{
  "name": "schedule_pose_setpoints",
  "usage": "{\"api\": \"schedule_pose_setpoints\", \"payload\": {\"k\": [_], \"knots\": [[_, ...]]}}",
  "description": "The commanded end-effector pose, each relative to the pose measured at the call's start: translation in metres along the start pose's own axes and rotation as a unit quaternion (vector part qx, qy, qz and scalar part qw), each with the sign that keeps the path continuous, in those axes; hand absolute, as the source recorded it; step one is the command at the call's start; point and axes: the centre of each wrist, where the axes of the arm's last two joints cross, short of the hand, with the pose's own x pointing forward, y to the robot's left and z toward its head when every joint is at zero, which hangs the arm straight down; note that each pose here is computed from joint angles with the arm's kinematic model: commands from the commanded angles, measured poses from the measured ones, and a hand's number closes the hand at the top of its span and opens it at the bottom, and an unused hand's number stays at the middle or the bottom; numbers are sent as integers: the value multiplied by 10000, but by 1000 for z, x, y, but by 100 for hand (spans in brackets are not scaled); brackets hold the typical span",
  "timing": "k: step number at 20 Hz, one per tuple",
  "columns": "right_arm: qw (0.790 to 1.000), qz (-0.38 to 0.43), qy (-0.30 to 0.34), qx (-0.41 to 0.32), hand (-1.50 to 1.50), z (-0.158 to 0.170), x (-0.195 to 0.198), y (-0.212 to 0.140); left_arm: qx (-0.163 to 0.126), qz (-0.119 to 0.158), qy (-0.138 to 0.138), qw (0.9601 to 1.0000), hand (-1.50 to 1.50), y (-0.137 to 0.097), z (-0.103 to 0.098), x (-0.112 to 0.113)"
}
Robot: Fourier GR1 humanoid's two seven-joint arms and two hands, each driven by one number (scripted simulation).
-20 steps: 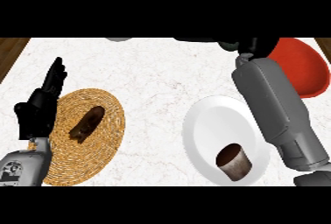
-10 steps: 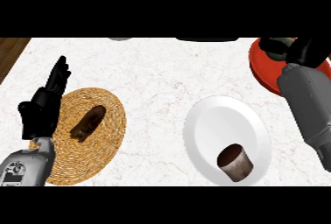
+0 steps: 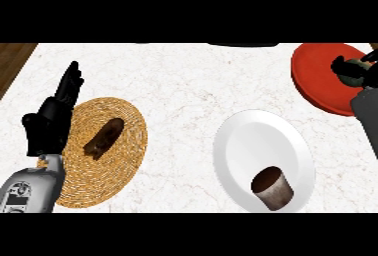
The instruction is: Pick the squash from the plate and place it in the bowl
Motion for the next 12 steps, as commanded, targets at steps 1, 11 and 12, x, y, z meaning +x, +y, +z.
{"api": "schedule_pose_setpoints", "payload": {"k": [1, 11, 12], "knots": [[9973, -318, 578, 328, 150, 1, -21, 6, -18, 0, -91, 10000, 0, -6, -2, 9], [9835, -1697, 94, 616, -150, -16, -44, -8, 43, 13, -150, 9999, 0, -2, -9, 10], [9818, -1851, 73, 427, -150, -8, -46, -2, -60, 11, -32, 10000, 0, 3, 1, 2]]}}
